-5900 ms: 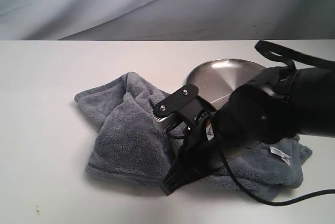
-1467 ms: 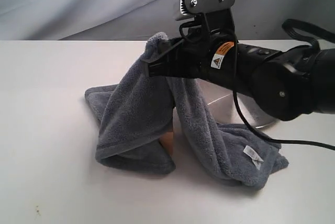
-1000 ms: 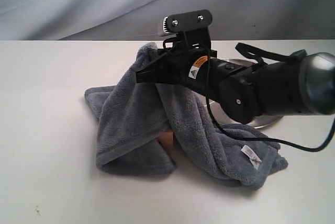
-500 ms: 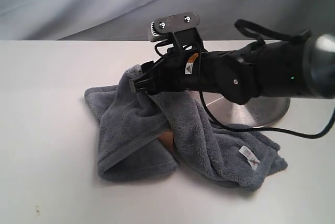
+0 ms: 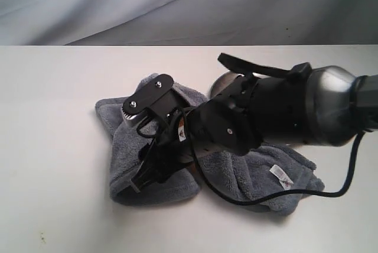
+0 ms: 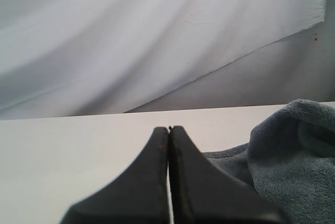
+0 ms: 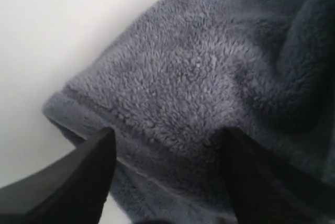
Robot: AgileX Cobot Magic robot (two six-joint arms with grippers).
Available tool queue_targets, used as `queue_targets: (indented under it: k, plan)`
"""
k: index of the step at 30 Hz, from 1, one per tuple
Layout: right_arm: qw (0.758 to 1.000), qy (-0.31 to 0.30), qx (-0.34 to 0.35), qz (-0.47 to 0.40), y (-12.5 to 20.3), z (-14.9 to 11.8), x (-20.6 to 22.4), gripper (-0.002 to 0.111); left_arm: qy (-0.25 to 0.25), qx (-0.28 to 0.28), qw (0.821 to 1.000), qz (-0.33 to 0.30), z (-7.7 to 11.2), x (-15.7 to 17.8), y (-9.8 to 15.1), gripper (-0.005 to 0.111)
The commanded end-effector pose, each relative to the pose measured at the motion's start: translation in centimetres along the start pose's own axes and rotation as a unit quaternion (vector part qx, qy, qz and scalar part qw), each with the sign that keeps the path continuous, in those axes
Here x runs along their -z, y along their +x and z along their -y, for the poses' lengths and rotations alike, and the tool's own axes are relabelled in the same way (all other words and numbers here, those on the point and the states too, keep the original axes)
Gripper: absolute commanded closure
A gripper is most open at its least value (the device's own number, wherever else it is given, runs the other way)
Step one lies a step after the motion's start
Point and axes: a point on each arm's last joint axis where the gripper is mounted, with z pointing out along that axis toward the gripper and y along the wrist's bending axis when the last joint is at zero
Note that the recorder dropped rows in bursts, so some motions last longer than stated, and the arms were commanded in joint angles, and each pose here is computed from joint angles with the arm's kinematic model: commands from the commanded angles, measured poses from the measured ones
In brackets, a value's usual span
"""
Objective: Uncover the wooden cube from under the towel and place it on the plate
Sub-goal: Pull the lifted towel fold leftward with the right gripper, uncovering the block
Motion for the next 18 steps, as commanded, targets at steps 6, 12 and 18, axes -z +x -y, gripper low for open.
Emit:
queue_targets:
  k: [6,12,18]
  plan:
    - [1.000,0.003,0.018,-0.008,0.3,0.0,-1.0,0.077,-0.001,0.002,1.000,0.005,0.0,0.0,0.0,0.107]
    - [0.999,0.001,-0.007,0.031,-0.6,0.0,-0.4,0.108,-0.001,0.002,1.000,0.005,0.0,0.0,0.0,0.107]
    - [0.990,0.009,0.001,0.139,-3.2,0.2,2.7,0.108,-0.001,0.002,1.000,0.005,0.0,0.0,0.0,0.107]
